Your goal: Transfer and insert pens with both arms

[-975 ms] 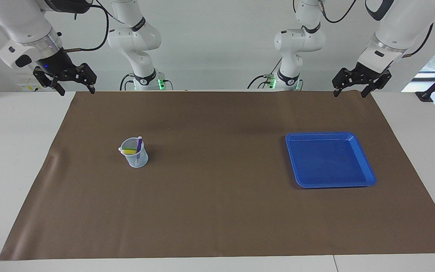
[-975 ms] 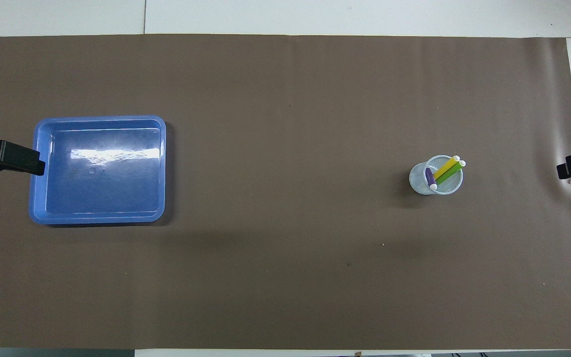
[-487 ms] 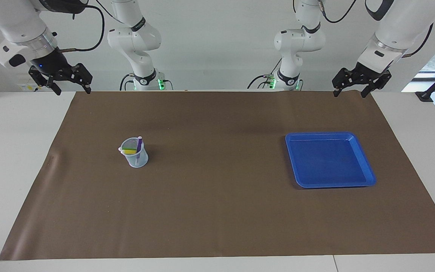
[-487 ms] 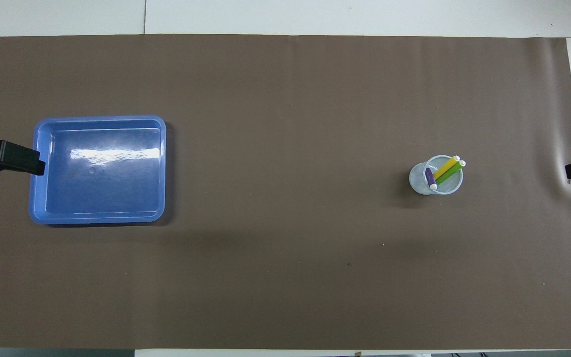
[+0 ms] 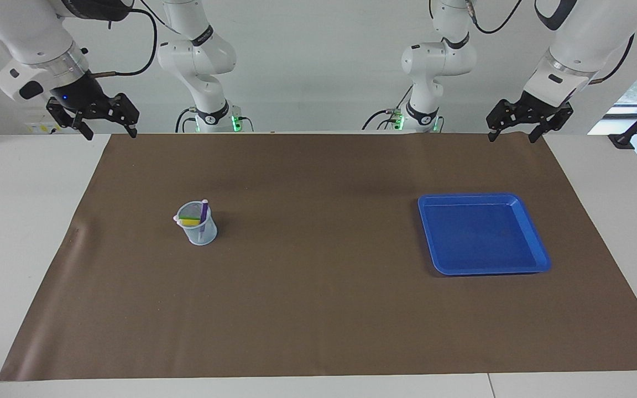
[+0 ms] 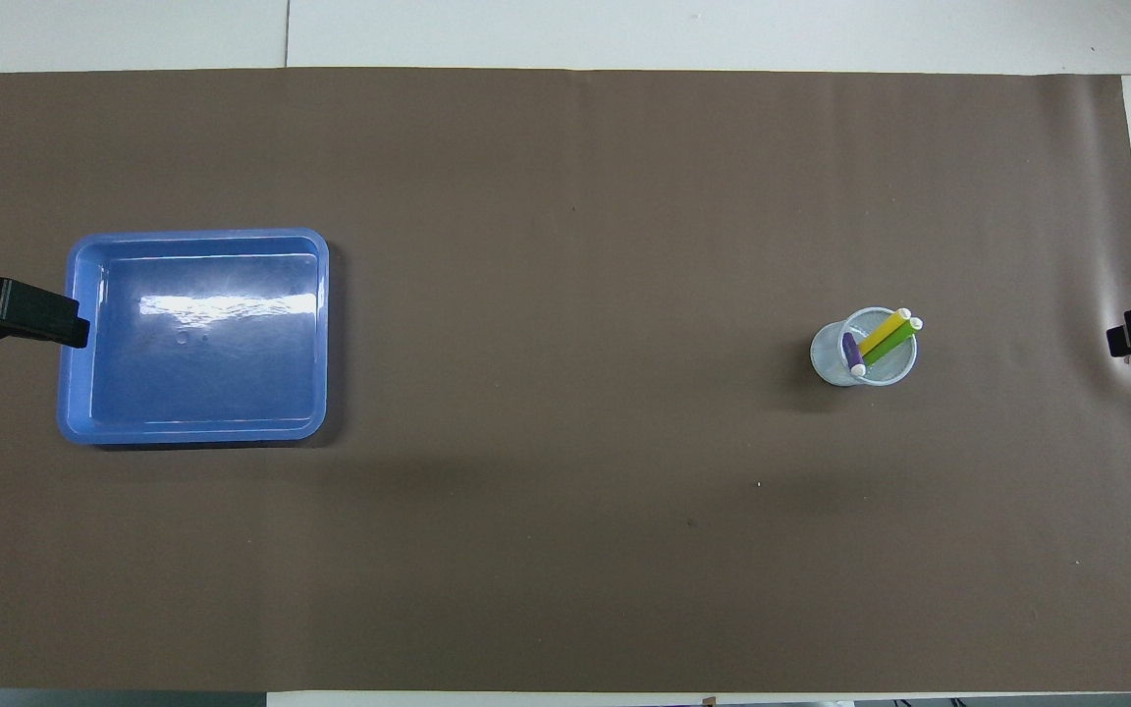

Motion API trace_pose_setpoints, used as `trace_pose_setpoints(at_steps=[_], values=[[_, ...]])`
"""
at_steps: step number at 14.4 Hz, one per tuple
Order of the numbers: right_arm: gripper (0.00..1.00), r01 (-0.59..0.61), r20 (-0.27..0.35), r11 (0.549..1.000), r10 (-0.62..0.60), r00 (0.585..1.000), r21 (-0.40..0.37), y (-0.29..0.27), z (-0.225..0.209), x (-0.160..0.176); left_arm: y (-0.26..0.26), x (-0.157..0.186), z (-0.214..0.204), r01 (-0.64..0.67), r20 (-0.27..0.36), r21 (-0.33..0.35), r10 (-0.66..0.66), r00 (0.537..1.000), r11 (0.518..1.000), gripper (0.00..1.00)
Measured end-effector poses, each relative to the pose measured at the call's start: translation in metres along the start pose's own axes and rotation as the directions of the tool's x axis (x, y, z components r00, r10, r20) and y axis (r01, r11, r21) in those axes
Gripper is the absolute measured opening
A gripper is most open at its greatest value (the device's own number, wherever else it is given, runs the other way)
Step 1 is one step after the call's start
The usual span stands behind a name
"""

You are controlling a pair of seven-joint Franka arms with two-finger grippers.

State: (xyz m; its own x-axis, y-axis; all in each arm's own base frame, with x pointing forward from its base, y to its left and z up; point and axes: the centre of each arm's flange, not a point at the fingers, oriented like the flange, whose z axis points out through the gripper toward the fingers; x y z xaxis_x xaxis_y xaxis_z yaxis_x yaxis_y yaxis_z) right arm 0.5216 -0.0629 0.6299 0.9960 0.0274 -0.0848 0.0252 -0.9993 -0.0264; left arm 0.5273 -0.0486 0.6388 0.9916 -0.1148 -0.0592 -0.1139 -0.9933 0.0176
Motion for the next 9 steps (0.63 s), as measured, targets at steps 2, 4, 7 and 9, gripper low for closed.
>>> trace_pose_setpoints(at_steps=[2,4,7,9], values=[[1.00,0.000,0.011,1.000,0.000,1.000,0.002,0.0003,0.0088,0.0015,0.0000,0.0000,0.0000,0.000,0.000,0.000,0.000,1.000,1.000,1.00],[1.00,-0.001,0.013,1.000,0.001,1.000,0.002,0.0005,0.0116,0.0020,0.0000,0.0000,0.0000,0.000,0.000,0.000,0.000,1.000,1.000,1.00],[1.00,-0.001,0.012,1.000,0.001,1.000,0.002,0.0009,0.0115,0.0020,0.0000,0.0000,0.0000,0.000,0.000,0.000,0.000,1.000,1.000,1.00],[1.00,-0.001,0.011,1.000,0.001,1.000,0.002,0.0010,0.0114,0.0021,0.0000,0.0000,0.0000,0.000,0.000,0.000,0.000,1.000,1.000,1.00]])
